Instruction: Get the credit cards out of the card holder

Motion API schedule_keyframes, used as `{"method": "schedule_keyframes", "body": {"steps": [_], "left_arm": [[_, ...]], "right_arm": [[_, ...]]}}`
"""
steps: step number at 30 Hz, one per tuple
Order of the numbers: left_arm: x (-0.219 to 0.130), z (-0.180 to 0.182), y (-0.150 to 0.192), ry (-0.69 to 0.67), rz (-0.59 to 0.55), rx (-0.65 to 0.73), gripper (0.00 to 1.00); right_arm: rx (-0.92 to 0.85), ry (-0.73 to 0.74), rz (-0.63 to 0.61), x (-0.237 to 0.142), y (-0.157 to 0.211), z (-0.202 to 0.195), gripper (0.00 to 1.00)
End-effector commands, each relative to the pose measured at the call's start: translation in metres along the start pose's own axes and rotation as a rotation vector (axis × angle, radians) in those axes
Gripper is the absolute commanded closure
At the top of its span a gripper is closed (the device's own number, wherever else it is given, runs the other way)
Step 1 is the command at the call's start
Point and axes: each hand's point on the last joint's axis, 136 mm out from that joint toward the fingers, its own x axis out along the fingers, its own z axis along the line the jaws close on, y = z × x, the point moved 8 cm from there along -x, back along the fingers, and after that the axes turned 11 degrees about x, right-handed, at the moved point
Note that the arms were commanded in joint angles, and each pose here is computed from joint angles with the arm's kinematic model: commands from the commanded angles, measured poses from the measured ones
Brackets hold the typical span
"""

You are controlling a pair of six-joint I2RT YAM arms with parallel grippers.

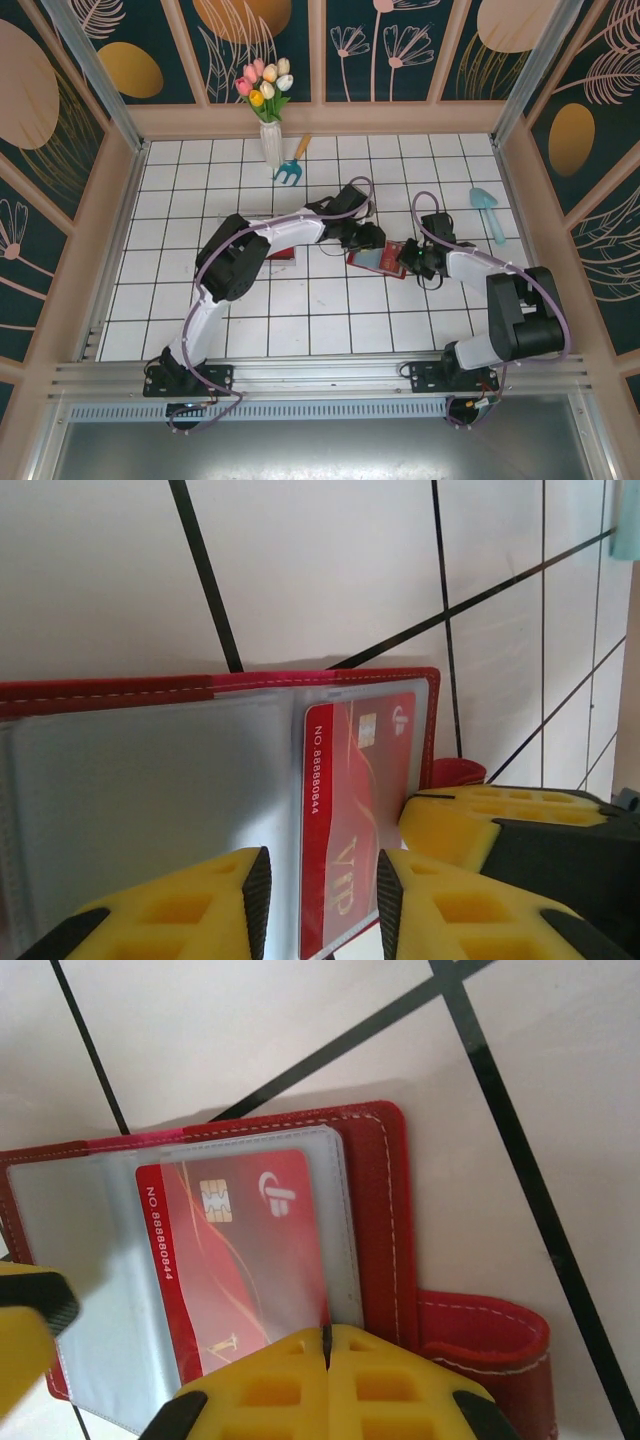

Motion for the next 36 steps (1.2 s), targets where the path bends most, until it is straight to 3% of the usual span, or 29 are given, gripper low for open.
{"method": "schedule_keyframes", "body": {"steps": [1, 12, 17, 27, 36], "left_arm": [[0.010, 0.000, 0.004, 0.023, 0.045, 0.023, 0.64], [0.028, 0.005, 0.012, -0.003, 0.095, 0.017, 0.67], [0.015, -0.003, 0.005, -0.039, 0.055, 0.041, 0.68], [-0.008, -0.038, -0.009, 0.117, -0.010, 0.087, 0.68], [0.009, -0.004, 0.006, -0.058, 0.051, 0.029, 0.68]], "right_arm": [[-0.010, 0.037, 0.000, 0.006, 0.000, -0.008, 1.00], [-0.008, 0.025, 0.019, 0.007, 0.003, -0.008, 1.00], [-0.005, 0.020, 0.021, 0.005, 0.004, -0.008, 1.00], [-0.002, 0.018, 0.023, 0.005, 0.005, -0.009, 1.00], [-0.001, 0.013, 0.026, 0.005, 0.006, -0.009, 1.00]]}}
